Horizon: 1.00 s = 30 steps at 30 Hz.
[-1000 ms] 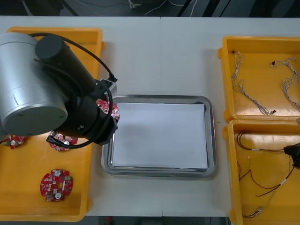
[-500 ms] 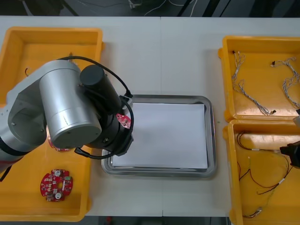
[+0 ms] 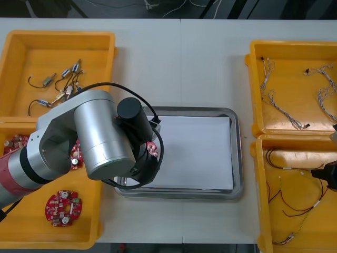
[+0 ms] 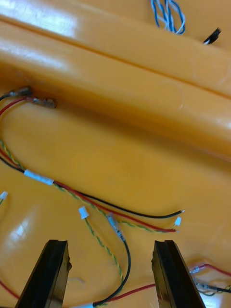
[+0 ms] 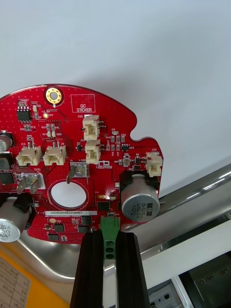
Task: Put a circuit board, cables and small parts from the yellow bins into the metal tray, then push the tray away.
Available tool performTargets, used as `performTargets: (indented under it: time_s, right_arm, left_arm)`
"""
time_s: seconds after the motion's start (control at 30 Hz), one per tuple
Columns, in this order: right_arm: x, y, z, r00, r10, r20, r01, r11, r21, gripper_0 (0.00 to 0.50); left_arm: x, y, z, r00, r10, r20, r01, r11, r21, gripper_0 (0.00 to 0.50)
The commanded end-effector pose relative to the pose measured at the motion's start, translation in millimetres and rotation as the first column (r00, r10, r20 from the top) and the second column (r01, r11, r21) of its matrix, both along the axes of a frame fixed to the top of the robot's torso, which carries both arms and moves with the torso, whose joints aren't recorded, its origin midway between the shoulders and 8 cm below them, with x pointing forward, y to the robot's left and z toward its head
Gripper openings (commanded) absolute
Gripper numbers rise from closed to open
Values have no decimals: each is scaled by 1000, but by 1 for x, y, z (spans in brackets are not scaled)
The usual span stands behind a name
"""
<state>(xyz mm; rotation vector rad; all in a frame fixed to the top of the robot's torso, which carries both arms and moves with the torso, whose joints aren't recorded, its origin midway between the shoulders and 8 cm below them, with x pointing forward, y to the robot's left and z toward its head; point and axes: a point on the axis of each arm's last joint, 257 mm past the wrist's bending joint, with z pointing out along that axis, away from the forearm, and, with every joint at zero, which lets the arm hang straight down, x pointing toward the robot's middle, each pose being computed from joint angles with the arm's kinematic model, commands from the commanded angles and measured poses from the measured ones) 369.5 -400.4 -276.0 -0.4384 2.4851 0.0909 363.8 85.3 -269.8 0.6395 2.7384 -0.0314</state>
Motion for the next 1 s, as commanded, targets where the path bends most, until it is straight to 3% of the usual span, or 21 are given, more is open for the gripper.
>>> performTargets:
  time_s: [0.03, 0.3, 0.67, 1.0]
  right_arm:
    - [3, -8, 32, 999, -49, 19, 48, 998, 46, 500]
    - [-9, -24, 58, 987, -162, -20, 163, 983, 85, 500]
    - [-24, -45, 99, 933, -352, -80, 357, 932, 61, 500]
    - [-44, -56, 92, 796, -573, -197, 599, 792, 119, 500]
  left_arm:
    - [3, -22, 0, 998, 60, 26, -59, 998, -37, 0]
    - [-7, -25, -14, 998, 63, 2, -63, 997, -35, 0]
    - [-11, -26, -21, 998, 60, 3, -60, 998, -33, 0]
    - [-15, -23, -28, 998, 69, -7, -69, 997, -33, 0]
